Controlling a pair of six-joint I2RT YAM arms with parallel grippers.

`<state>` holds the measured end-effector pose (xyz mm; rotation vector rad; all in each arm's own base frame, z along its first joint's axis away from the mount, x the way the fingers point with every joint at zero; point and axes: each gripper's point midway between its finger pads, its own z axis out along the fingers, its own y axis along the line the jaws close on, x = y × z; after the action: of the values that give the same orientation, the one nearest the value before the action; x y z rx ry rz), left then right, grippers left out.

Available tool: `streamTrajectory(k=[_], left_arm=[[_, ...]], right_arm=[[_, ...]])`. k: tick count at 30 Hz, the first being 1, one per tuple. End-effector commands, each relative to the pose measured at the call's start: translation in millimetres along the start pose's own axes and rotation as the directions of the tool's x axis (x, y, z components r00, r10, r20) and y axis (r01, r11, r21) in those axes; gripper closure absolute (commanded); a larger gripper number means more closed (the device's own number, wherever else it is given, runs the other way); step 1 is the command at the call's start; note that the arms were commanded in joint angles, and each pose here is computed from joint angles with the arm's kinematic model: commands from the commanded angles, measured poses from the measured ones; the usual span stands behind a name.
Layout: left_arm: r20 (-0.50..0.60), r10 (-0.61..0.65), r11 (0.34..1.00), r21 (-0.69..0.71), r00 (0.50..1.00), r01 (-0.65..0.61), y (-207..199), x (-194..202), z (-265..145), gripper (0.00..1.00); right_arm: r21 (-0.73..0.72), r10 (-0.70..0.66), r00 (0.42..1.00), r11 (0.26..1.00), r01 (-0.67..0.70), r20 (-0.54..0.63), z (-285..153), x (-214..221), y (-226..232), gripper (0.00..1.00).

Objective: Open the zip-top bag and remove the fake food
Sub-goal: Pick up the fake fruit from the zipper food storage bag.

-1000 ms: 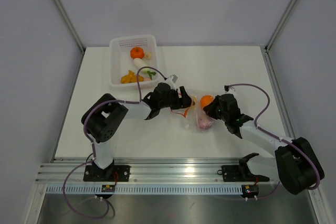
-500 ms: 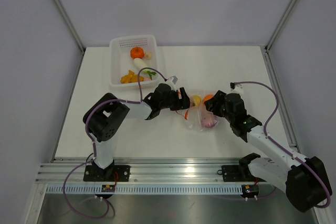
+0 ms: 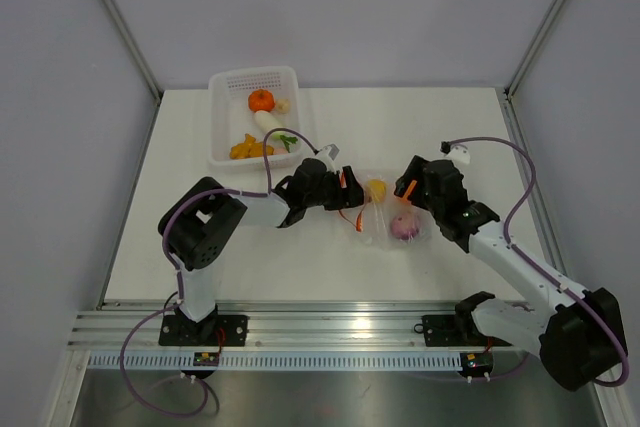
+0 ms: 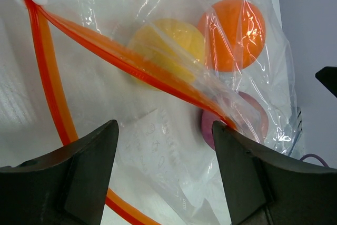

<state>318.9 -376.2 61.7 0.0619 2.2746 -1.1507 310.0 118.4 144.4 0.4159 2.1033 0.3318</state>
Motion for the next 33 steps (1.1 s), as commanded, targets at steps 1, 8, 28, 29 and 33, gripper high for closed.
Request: streamTrajectory(k=[1,8,28,29,33], left_arm=[[0.056,0.025,0.998,0.051,0.998,-0.028,-16.1,-19.4,4.8,0.25],[0.046,0.018,0.997,0.07,0.999,-0.021,-18.7,-17.4,6.1,0.25],[0.048,0.014,0.996,0.086,0.999,-0.018,-22.2,-17.9,5.0,0.24],[0.048,0.014,0.996,0.088,0.999,-0.019,-22.9,-18.2,5.1,0.24],[0.048,0.013,0.996,0.09,0.999,-0.018,-22.9,-17.8,5.2,0.23]], right_arm=[[0.067,-0.049,0.998,0.997,0.046,0.038,5.6,-22.6,2.3,0.17],[0.124,-0.118,0.992,0.985,0.122,-0.043,41.9,-17.6,10.6,0.13],[0.066,-0.057,0.987,0.996,0.067,-0.15,83.0,30.4,19.6,0.53],[0.071,-0.057,0.987,0.995,0.068,-0.148,84.1,30.9,19.1,0.54],[0.09,-0.058,0.986,0.993,0.073,-0.154,93.8,37.2,14.7,0.58]])
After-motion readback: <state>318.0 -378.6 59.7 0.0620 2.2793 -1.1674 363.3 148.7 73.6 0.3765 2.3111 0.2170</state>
